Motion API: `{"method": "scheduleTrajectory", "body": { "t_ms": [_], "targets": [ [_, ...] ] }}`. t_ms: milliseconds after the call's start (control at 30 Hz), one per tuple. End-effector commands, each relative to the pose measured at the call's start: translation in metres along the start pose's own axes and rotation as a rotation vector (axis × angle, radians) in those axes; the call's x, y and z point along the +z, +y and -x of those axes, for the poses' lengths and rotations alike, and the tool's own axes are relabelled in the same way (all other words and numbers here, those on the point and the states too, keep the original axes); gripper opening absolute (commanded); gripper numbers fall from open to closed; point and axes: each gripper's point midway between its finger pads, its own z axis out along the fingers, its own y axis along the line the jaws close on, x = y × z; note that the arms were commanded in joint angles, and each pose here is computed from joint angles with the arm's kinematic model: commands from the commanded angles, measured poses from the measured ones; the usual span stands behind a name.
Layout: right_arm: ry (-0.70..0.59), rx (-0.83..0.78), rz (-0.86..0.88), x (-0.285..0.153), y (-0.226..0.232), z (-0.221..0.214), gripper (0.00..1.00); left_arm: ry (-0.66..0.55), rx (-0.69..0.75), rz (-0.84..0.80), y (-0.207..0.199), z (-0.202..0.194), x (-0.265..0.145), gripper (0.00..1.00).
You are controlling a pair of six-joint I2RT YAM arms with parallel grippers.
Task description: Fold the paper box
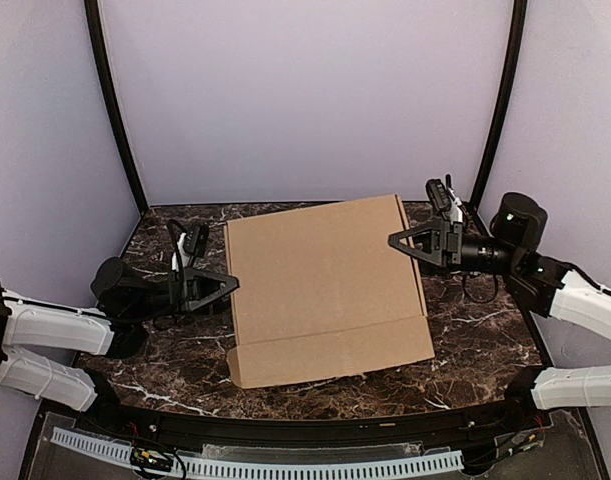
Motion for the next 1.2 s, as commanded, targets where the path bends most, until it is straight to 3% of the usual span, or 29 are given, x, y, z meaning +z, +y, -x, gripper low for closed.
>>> {"method": "scheduleTrajectory", "body": {
  "t_ms": [0, 233, 500, 800, 933, 1067, 1167],
  "targets": [
    [0.017, -0.103, -0.022, -0.001, 0.008, 0.001, 0.58, -0.020, -0.013, -0.029, -0.009, 0.008, 0.004, 0.01],
    [0.051, -0.368, -0.145, -0.020, 0.008, 0.000, 0.97, -0.045, -0.091, 0.014, -0.001, 0.000, -0.008, 0.01],
    [0.064, -0.775, -0.219, -0.048, 0.029, 0.002, 0.99, -0.065, -0.151, 0.109, -0.005, -0.010, -0.026, 0.01],
    [0.039, -1.581, -0.144, -0.072, 0.056, -0.026, 0.99, -0.139, -0.494, 0.122, 0.005, -0.023, -0.046, 0.01],
    [0.081, -1.851, -0.199, -0.070, 0.034, -0.035, 0.99, -0.142, -0.651, 0.154, 0.014, -0.034, -0.052, 0.01],
    [0.230, -2.067, -0.312, -0.067, -0.014, -0.047, 0.99, -0.133, -0.675, 0.176, 0.007, -0.034, -0.054, 0.01],
    [0.214, -2.211, -0.341, -0.062, -0.028, -0.054, 0.99, -0.126, -0.680, 0.183, -0.001, -0.034, -0.055, 0.01]
  ]
}}
